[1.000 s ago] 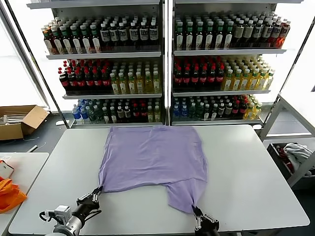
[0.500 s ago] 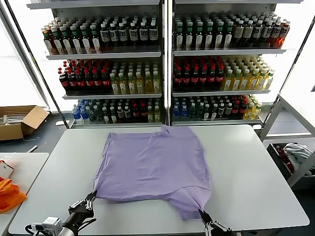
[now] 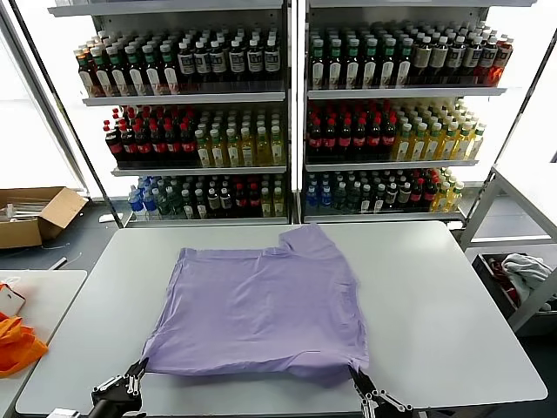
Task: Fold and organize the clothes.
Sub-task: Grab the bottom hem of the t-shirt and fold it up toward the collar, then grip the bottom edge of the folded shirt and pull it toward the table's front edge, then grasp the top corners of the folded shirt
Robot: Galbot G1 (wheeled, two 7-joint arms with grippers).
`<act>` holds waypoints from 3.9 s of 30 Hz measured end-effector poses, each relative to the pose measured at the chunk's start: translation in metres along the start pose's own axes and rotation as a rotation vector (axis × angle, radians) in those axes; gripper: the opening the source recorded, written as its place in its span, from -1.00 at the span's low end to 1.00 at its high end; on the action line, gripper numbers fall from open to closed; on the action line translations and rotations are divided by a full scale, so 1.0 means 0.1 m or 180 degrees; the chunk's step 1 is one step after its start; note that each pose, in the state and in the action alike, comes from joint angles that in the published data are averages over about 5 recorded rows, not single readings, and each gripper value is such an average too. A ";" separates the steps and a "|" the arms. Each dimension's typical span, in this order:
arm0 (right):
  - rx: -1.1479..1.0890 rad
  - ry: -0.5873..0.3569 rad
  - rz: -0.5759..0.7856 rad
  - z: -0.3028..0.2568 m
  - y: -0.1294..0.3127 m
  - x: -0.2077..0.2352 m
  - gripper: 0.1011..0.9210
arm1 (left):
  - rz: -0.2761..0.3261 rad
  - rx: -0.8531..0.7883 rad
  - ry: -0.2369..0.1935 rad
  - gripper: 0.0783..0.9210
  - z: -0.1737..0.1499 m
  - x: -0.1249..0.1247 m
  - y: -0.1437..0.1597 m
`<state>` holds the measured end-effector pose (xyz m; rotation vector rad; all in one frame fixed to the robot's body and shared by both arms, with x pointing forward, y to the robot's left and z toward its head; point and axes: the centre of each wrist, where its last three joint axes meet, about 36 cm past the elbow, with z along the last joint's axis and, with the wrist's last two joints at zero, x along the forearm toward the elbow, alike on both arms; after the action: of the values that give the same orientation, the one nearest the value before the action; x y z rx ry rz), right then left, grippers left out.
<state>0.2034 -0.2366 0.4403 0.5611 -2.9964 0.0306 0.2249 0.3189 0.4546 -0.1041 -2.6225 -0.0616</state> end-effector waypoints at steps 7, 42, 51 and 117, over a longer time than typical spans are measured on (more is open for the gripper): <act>-0.0010 -0.0138 0.0053 0.02 -0.17 -0.40 -0.97 | 0.0118 -0.0044 -0.0145 -0.98 -0.19 -0.20 0.09; 0.0144 0.0448 0.0269 0.29 -0.58 -1.69 0.08 | 0.0155 0.0091 -0.0196 -0.15 -0.55 -1.53 0.61; 0.0102 0.0784 0.0492 0.39 -0.39 -1.35 0.68 | 0.0146 0.0204 -0.0029 0.47 -0.27 -1.45 0.47; 0.0130 0.0861 0.0317 -0.09 -0.42 -0.35 0.12 | -0.0209 -0.0069 0.0383 0.11 0.08 -0.07 0.35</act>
<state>0.2521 -0.2631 0.4458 0.3766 -2.7614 0.1618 0.2298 0.3538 0.4455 -0.0210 -2.5052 -0.1157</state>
